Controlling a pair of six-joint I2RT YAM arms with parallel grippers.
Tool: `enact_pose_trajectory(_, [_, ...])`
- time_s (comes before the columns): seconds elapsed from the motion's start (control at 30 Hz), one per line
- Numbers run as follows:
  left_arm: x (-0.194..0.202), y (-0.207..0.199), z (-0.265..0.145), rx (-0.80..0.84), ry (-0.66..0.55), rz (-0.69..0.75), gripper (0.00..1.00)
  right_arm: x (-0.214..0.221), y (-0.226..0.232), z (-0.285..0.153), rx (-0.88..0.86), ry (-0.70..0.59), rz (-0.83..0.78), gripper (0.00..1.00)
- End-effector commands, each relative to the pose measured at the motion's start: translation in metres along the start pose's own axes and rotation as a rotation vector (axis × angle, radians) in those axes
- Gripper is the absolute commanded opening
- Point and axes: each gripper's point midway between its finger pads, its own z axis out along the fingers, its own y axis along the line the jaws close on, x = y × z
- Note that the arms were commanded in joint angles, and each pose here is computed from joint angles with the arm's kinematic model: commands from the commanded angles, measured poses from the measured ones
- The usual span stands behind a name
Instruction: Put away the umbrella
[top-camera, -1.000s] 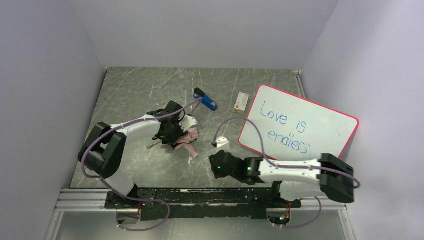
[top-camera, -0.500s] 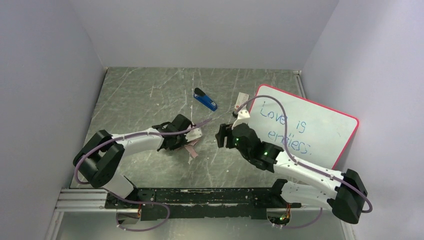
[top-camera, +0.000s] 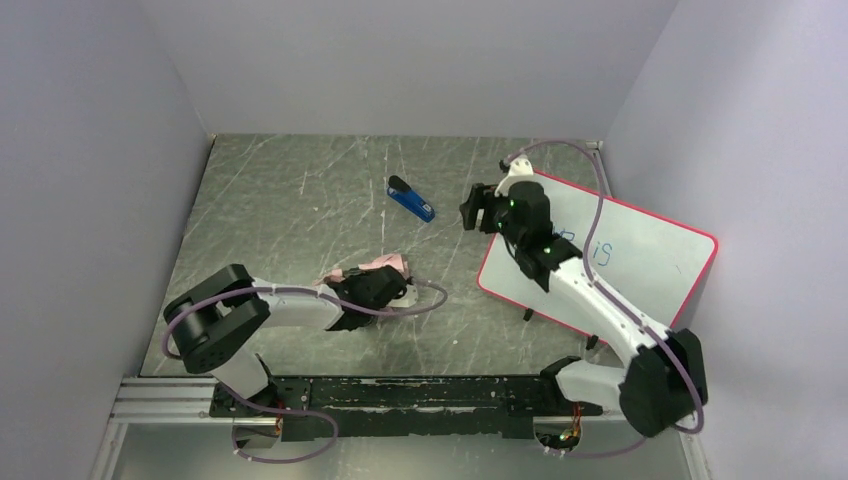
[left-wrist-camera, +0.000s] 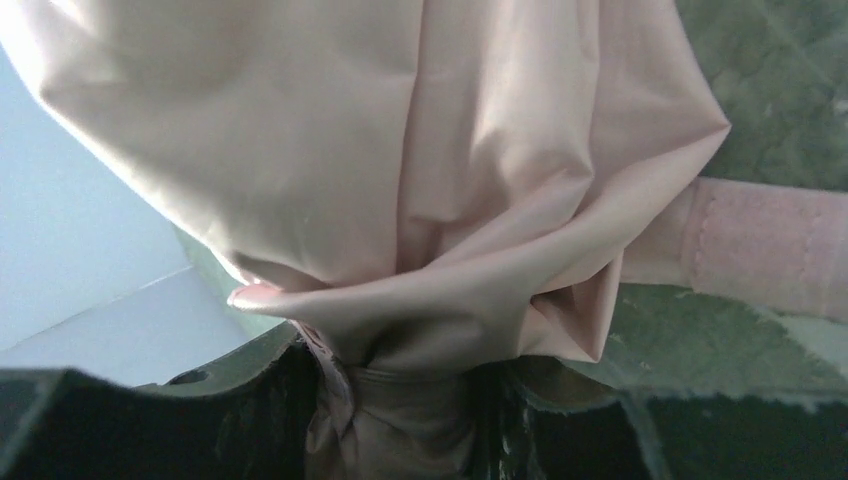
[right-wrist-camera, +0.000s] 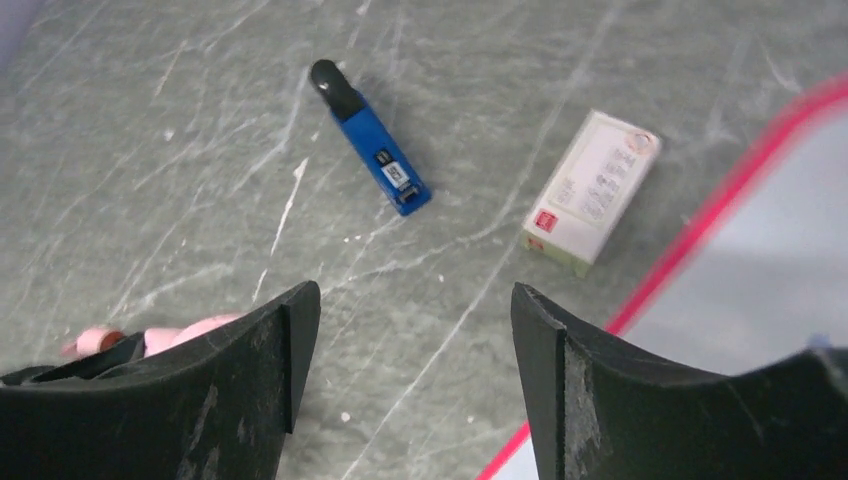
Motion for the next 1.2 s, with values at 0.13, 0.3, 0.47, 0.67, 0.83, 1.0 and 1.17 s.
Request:
enact_pose_trajectory(0.13, [0.016, -0.056, 0.013, 0.098, 0.048, 0.22, 0.05, 0.019, 0.087, 0.033, -0.702, 0.154, -0.35, 0.73])
enact_pose_trajectory(0.3, [0.015, -0.054, 0.014, 0.079, 0.054, 0.228, 0.05, 0.038, 0.1, 0.051, -0.826, 0.132, -0.496, 0.73])
enact_pose_trajectory(0.47, [0.009, -0.052, 0.016, 0.047, 0.046, 0.242, 0.05, 0.076, 0.117, 0.054, -1.006, 0.214, -0.721, 0.75])
enact_pose_trajectory(0.67, [0.002, -0.053, 0.018, 0.021, 0.037, 0.27, 0.05, 0.115, 0.14, 0.046, -1.217, 0.303, -0.86, 0.79])
enact_pose_trajectory(0.83, [0.001, -0.057, 0.017, 0.018, 0.034, 0.286, 0.05, 0.138, 0.157, 0.046, -1.301, 0.372, -0.883, 0.8])
enact_pose_trajectory(1.0, [0.001, -0.057, 0.016, 0.016, 0.035, 0.293, 0.05, 0.163, 0.168, 0.041, -1.361, 0.439, -0.92, 0.81])
enact_pose_trajectory(1.17, [0.001, -0.058, 0.015, 0.016, 0.028, 0.29, 0.05, 0.193, 0.16, 0.05, -1.336, 0.543, -0.965, 0.81])
